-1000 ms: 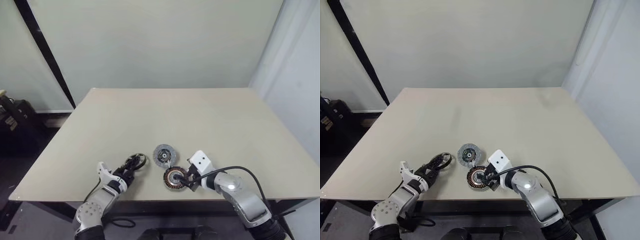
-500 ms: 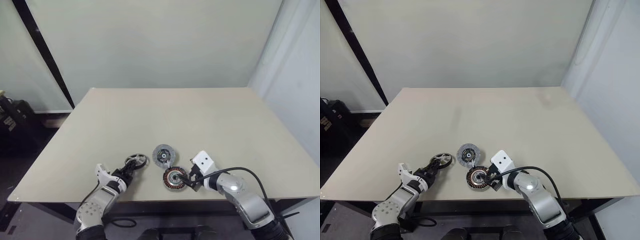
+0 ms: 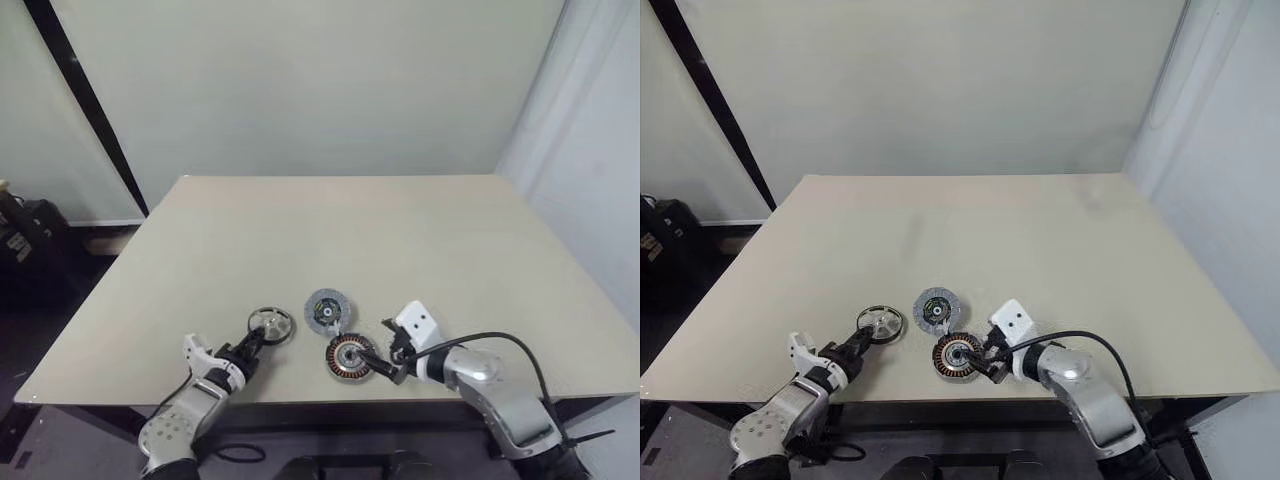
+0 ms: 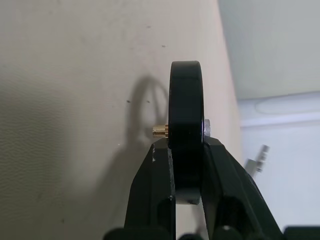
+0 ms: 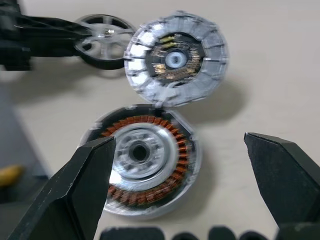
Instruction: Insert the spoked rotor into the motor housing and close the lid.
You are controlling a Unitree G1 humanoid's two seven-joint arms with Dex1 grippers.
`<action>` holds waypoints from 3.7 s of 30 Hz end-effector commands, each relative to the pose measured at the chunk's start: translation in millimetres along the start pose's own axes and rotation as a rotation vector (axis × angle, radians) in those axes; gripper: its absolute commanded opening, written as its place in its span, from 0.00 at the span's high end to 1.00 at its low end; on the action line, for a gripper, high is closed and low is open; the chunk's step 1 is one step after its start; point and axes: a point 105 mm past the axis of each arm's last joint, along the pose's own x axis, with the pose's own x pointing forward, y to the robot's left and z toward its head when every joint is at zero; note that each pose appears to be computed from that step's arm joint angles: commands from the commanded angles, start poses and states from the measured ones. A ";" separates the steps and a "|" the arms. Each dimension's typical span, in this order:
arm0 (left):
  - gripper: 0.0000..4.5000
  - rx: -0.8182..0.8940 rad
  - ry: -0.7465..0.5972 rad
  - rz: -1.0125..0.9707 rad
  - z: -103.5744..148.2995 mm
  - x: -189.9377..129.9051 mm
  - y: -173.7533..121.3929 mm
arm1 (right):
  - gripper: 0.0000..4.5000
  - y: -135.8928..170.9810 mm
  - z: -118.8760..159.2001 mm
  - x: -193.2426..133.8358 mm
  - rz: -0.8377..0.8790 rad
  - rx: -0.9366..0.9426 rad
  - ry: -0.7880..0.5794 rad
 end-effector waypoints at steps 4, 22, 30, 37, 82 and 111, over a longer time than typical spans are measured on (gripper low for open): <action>0.94 0.024 0.055 -0.140 8.9 -7.3 -27.9 | 0.00 -9.1 5.1 -17.7 0.072 -0.002 -0.131; 0.94 0.083 0.096 -0.208 30.2 -13.8 -48.1 | 0.00 -16.4 -15.7 -22.5 0.067 -0.004 -0.276; 0.94 0.115 0.120 -0.269 35.0 -15.0 -67.5 | 0.00 -14.9 -24.6 -27.9 0.039 -0.093 -0.289; 0.94 0.122 0.175 -0.355 33.6 -16.5 -92.5 | 0.00 -16.0 -36.1 -28.1 0.022 -0.133 -0.254; 0.94 -0.105 0.599 -0.319 -97.4 13.9 -90.2 | 0.00 -12.5 -42.0 -32.7 -0.054 -0.129 -0.224; 0.94 -0.105 0.629 -0.248 -104.2 17.6 -69.4 | 0.00 -2.1 -35.5 -30.2 0.006 -0.133 -0.168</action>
